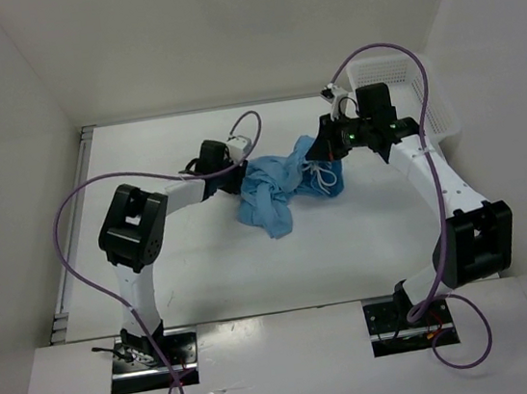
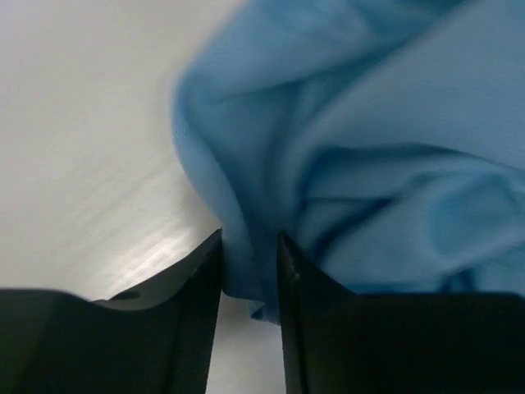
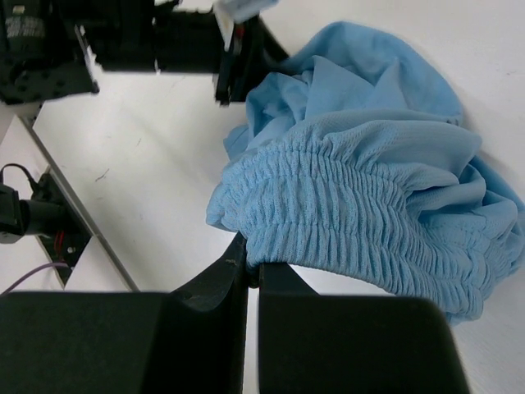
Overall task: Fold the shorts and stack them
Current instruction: Flatten the shorts out
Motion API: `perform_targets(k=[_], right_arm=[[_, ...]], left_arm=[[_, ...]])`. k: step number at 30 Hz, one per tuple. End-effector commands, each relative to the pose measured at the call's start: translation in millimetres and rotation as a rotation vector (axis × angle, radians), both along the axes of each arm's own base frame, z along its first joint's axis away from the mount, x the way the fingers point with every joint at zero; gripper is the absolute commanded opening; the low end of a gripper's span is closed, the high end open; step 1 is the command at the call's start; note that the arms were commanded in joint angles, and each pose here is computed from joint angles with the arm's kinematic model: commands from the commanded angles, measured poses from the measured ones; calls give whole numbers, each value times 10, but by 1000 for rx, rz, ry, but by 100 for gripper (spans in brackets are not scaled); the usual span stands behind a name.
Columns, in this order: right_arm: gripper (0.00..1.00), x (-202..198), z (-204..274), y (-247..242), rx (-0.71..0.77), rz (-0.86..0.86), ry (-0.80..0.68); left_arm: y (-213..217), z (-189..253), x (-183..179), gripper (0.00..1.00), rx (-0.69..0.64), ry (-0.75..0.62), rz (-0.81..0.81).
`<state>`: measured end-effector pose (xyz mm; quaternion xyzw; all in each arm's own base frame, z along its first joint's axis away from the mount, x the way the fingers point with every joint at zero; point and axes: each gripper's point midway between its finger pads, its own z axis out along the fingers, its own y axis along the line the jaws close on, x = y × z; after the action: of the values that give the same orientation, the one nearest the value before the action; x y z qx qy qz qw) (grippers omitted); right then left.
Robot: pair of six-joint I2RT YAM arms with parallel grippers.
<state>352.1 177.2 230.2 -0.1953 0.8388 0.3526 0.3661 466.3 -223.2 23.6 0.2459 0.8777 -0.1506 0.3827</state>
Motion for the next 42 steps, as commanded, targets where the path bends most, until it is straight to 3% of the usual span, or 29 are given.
perform_targets(k=[1,2,5,10,15,19,22,28,33,38,42], right_arm=[[0,115,296,-47,11,-22,-102],[0,158,344,-90,7,-40,-116],[0,240,470,-85,19,-57,-145],[0,360,906,-143,12,-105,-259],[0,581,1449,-344,-57,-218,-426],[0,632,1872,-519,-84,-304,-538],[0,486,2084,-578,-75,-317,-578],[0,23,2484,-614,-52,-288,-680],[0,-536,2863,-472,8,-159,-765],[0,-1106,3198,-430,69,-76,-847],[0,-1495,3109,-386,159,-17,-787]], left_arm=[[-157,-250,-511,36,44,112,-75],[-169,-212,-489,18,43,111,-75],[-196,-140,-434,0,38,100,-75],[-30,438,-184,0,40,-34,9],[593,1953,39,0,-12,-208,157],[1133,3056,-281,0,-46,-388,272],[1378,3541,-656,0,-64,-495,327],[1953,4259,-1404,0,-86,-701,475],[2152,4847,-1999,0,-127,-879,537],[2354,5160,-2395,0,-133,-994,613],[2351,5049,-2388,0,-117,-952,607]])
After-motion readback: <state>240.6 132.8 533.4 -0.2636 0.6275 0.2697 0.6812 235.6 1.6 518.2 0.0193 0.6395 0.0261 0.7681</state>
